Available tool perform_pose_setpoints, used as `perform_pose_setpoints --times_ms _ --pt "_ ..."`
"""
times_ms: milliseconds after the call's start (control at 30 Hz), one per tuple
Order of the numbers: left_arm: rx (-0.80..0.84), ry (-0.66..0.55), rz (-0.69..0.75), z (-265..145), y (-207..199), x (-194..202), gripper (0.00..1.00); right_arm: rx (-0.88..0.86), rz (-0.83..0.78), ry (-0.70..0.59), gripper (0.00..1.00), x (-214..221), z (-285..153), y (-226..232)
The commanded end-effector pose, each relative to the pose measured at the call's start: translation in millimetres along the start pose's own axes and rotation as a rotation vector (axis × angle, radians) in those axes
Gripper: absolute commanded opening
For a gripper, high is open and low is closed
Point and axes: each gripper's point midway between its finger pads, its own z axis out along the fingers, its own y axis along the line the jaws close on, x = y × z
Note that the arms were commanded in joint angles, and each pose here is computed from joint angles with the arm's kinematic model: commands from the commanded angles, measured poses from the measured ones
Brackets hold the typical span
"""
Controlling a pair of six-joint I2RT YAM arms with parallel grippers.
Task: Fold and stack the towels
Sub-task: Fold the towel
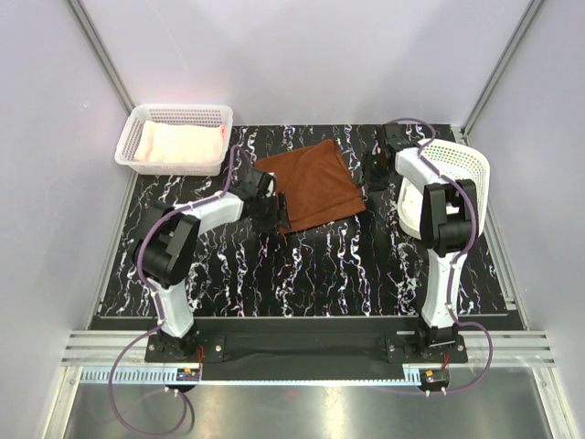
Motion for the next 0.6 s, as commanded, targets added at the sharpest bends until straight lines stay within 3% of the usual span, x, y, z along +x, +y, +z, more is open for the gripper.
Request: perform_pose_setpoints --times_ms 0,167,400,567 --pt "-0.061 -0.03 -0.04 12 8 -1 0.66 0.013 0.011 0.032 0.48 12 3 -6" --pt "-0.108 -0.031 -0.064 15 16 -1 0.55 0.019 0.036 0.057 0.46 29 -1 -10" --pt "-0.179 -0.02 -0.033 2 26 -4 0.0 0.019 0.058 0.073 0.44 49 -15 -11" --pt "-0.266 0.045 -0.022 -19 51 16 0.0 0.017 0.07 0.054 0.43 64 -49 -3"
